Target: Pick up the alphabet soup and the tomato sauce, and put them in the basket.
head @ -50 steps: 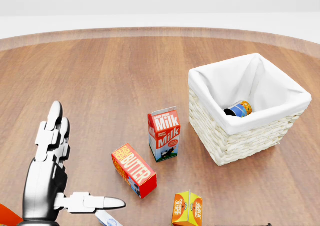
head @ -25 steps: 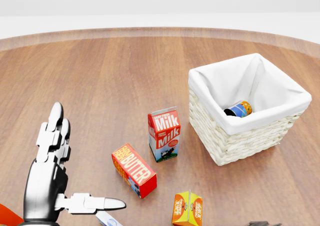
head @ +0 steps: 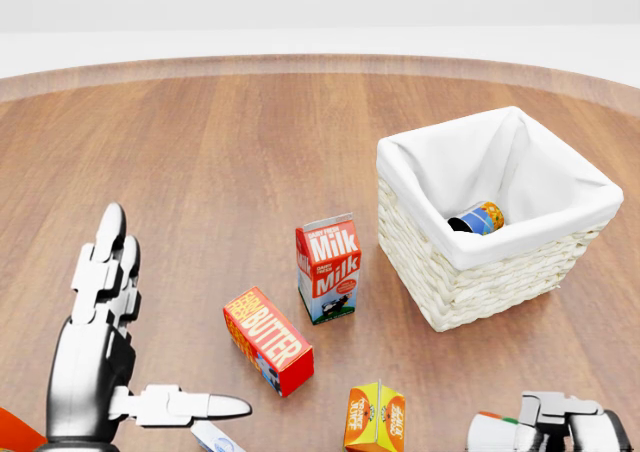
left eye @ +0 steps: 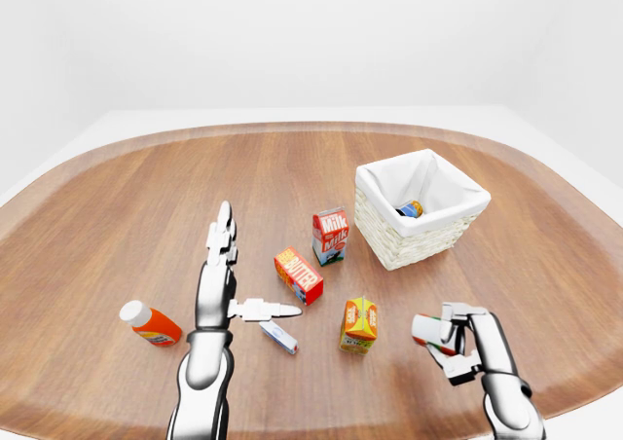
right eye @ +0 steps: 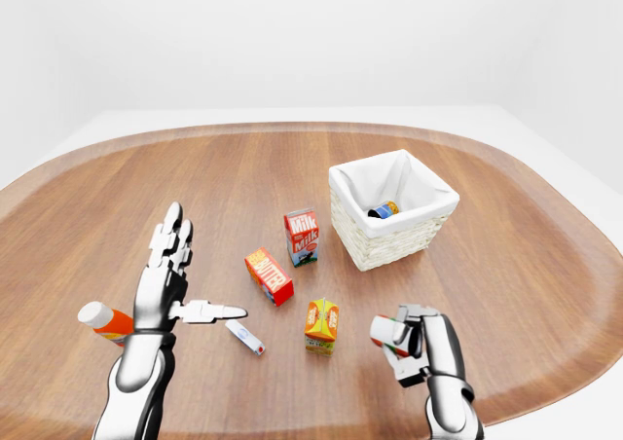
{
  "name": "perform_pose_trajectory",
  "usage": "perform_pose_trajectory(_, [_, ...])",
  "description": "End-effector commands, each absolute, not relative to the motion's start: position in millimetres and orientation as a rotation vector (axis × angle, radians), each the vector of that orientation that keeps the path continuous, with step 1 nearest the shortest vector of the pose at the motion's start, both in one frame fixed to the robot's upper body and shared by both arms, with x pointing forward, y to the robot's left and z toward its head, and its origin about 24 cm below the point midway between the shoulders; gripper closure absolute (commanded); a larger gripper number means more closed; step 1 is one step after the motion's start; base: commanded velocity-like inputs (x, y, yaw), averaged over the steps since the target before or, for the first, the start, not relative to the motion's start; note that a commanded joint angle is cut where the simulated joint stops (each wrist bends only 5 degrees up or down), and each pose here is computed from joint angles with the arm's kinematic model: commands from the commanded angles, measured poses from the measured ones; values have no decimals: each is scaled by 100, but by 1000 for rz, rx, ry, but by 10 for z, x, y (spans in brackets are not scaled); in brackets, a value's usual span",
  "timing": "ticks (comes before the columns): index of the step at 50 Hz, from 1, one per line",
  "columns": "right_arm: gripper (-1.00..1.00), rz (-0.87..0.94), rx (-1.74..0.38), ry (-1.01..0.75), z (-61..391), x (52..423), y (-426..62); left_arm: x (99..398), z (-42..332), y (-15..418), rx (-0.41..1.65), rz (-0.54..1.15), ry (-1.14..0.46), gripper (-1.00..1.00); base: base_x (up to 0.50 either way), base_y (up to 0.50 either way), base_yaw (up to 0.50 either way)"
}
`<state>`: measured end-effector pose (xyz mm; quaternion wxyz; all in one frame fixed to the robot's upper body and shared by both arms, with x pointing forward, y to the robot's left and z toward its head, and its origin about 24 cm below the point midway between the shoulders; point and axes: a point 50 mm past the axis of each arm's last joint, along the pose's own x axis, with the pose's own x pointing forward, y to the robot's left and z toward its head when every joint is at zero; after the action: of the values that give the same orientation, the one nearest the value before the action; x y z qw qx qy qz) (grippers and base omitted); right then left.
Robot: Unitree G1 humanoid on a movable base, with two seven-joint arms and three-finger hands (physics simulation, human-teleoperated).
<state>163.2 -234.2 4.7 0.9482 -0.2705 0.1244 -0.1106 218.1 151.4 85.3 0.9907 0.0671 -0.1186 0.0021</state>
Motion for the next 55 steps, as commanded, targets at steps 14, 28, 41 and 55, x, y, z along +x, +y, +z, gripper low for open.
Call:
perform_pose_trajectory(14, [100,-228,-498,-73,762,1928,-2401,2192,830,1519,132,4,-228,-100,0,0,0])
perform_pose_trajectory(28, [100,-225,-552,-281,1220,2174,-2370,2188,826,1517,135,2,-226,-100,0,0,0])
perform_pose_trajectory(41, [100,-254,-640,-402,1550,2597,-2402,2187,821,1512,137,1,-224,-100,0,0,0])
perform_pose_trajectory(55, [100,-295,-708,-417,1743,3091,-2422,2196,839,1516,133,2,-232,-100,0,0,0])
